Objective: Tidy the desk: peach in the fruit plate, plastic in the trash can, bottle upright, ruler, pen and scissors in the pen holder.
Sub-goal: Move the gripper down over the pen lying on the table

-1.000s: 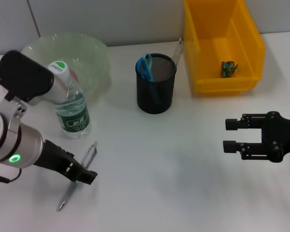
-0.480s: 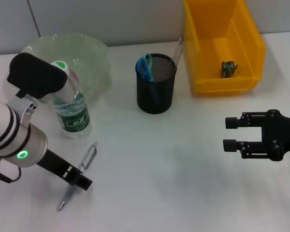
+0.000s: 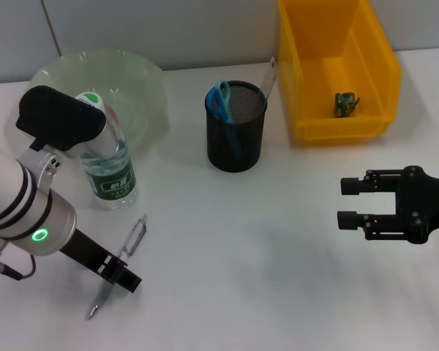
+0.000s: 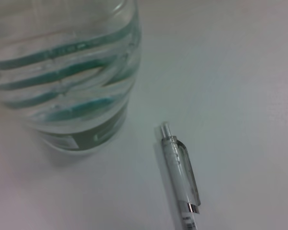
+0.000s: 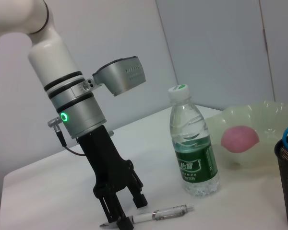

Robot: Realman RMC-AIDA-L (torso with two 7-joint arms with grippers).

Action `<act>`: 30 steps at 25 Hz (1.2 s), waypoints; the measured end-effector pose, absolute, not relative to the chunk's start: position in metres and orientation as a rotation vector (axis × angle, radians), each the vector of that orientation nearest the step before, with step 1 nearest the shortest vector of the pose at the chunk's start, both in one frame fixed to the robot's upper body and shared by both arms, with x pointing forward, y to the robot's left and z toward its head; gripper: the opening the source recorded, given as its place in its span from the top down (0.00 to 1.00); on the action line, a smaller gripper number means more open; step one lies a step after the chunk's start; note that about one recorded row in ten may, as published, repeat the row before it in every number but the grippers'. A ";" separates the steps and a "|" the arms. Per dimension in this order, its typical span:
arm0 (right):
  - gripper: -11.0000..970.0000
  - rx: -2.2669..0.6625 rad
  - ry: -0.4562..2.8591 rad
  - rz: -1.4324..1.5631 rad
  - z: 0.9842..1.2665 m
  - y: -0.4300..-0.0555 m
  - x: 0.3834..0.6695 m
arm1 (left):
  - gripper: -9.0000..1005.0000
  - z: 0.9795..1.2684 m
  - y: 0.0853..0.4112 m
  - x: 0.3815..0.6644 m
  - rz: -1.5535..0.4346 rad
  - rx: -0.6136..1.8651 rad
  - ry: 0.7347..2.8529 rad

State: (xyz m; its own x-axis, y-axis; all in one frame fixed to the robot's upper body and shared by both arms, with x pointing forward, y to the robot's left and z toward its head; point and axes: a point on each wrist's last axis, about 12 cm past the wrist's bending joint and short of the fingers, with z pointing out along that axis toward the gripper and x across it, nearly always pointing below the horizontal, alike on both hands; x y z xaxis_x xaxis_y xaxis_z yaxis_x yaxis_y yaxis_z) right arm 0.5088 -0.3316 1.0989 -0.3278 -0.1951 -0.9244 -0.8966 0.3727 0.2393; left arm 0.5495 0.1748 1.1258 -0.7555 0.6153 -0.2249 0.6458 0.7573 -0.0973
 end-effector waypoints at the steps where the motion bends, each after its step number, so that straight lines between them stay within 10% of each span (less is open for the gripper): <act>1: 0.32 -0.963 1.761 1.011 1.099 -0.332 0.509 | 0.20 1.126 0.175 0.549 -0.253 1.004 2.776; 30: 0.32 -0.965 1.761 1.007 1.101 -0.330 0.513 | 0.25 1.130 0.176 0.543 -0.248 0.997 2.829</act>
